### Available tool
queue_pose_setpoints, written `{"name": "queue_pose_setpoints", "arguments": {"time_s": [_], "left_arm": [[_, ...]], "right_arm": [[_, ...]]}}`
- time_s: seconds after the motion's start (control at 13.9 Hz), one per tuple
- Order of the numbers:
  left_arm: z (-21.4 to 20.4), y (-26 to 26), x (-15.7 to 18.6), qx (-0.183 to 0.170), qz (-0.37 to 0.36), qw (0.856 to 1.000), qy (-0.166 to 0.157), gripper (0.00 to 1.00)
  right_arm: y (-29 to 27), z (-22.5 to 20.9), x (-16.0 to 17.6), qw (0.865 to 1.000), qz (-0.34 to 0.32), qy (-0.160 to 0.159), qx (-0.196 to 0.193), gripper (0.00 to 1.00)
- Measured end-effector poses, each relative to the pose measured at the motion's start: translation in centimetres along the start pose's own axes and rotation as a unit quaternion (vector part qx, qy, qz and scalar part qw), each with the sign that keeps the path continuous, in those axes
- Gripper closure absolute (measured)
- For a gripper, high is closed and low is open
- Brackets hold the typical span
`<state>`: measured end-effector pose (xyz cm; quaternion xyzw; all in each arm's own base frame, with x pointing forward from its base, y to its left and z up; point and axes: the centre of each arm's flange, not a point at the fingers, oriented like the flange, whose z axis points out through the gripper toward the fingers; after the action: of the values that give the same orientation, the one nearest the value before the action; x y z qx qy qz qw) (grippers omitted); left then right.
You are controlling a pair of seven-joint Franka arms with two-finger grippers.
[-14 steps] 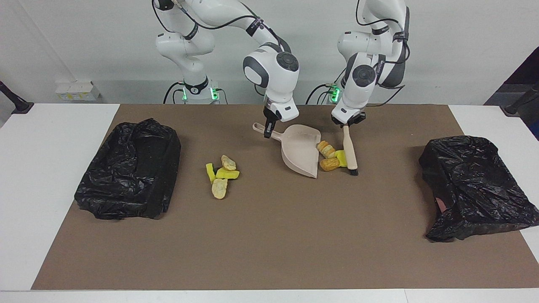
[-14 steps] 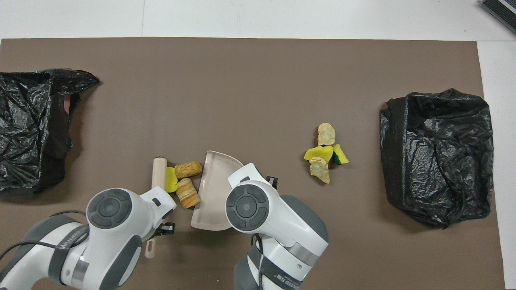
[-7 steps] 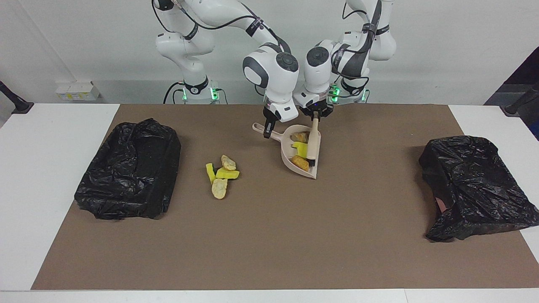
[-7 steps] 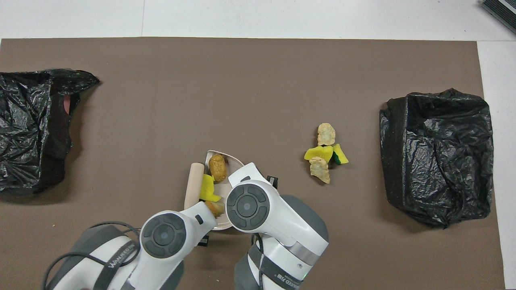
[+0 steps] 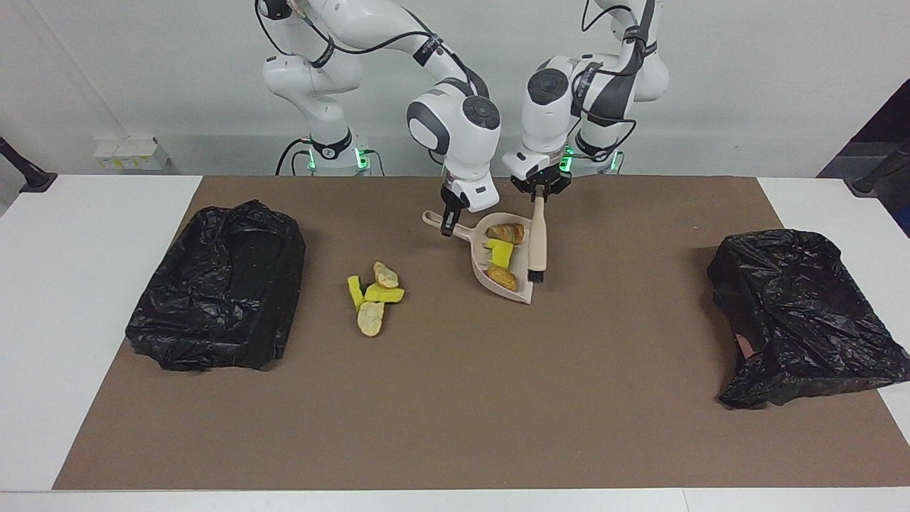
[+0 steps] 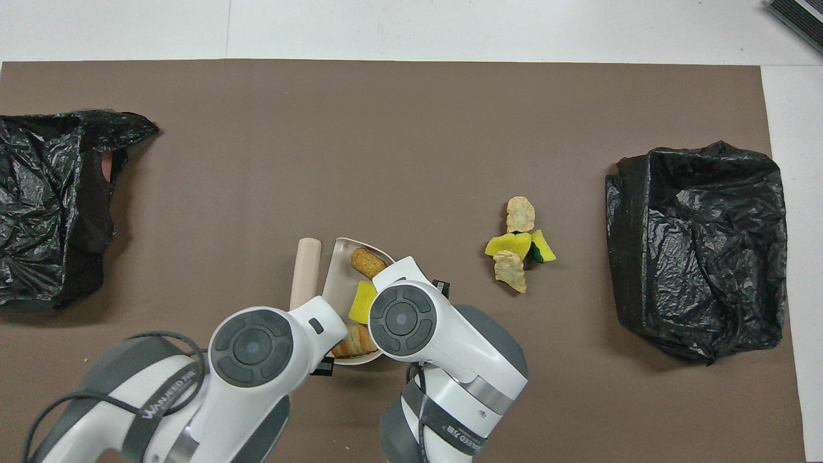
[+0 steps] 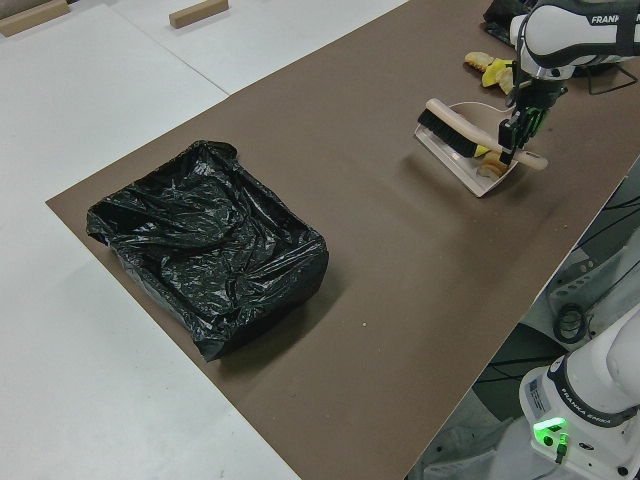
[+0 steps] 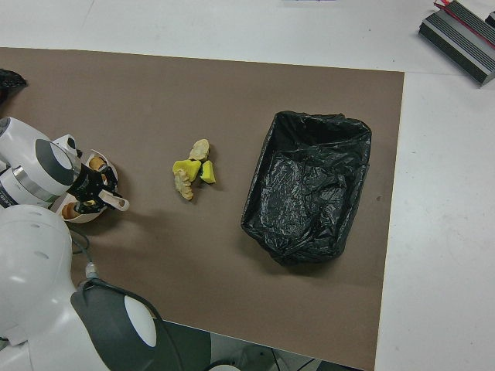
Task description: Sweep and dump trash in bin
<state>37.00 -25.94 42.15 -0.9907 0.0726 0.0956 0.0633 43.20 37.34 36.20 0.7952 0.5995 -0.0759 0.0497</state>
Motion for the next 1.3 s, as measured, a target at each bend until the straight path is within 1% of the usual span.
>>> {"name": "queue_pose_setpoints", "arguments": {"time_s": [0.14, 0.29, 0.36, 0.51, 0.65, 0.72, 0.87, 0.94, 1.15, 1.23, 1.3], "left_arm": [[-1.4, -0.8, 0.2, -0.006, -0.008, 1.0, -0.01, 0.74], [-1.4, 0.0, 0.0, -0.029, -0.013, 0.999, -0.02, 0.74], [-1.4, 0.1, -0.1, -0.035, -0.015, 0.999, -0.024, 0.74], [-1.3, 0.3, -0.2, -0.039, -0.016, 0.999, -0.026, 0.74], [-0.9, 1.4, -1.0, -0.052, -0.015, 0.998, -0.034, 0.74], [-0.2, 2.9, -2.1, -0.048, -0.012, 0.998, -0.036, 0.74], [2.2, 7.5, -5.4, -0.03, -0.018, 0.999, -0.025, 0.74], [3.4, 9.6, -7.4, -0.027, -0.025, 0.999, -0.02, 0.74], [5.2, 14.3, -12.7, -0.028, -0.031, 0.999, -0.019, 0.74], [5.7, 15.3, -14.1, -0.034, -0.041, 0.998, -0.017, 0.74], [6.4, 16.1, -15.1, -0.042, -0.051, 0.998, -0.014, 0.74]], "right_arm": [[0.2, -0.2, 0.0, 1.0, 0.001, 0.002, -0.001, 0.69], [1.6, -1.3, -1.1, 1.0, 0.017, 0.001, -0.005, 0.69], [2.9, -2.4, -2.4, 1.0, 0.029, -0.001, -0.006, 0.69], [6.4, -5.4, -6.4, 0.999, 0.051, 0.014, 0.006, 0.69], [10.3, -8.5, -12.4, 0.998, 0.062, 0.032, 0.01, 0.69], [11.9, -9.8, -15.7, 0.997, 0.067, 0.037, 0.008, 0.69], [14.6, -12.0, -22.6, 0.996, 0.078, 0.043, 0.009, 0.69], [15.8, -12.8, -26.1, 0.996, 0.082, 0.046, 0.01, 0.69], [19.2, -12.9, -35.8, 0.996, 0.071, 0.059, 0.012, 0.69], [20.1, -12.2, -38.9, 0.997, 0.059, 0.058, 0.013, 0.69], [20.7, -11.6, -41.5, 0.998, 0.047, 0.049, 0.012, 0.69]]}}
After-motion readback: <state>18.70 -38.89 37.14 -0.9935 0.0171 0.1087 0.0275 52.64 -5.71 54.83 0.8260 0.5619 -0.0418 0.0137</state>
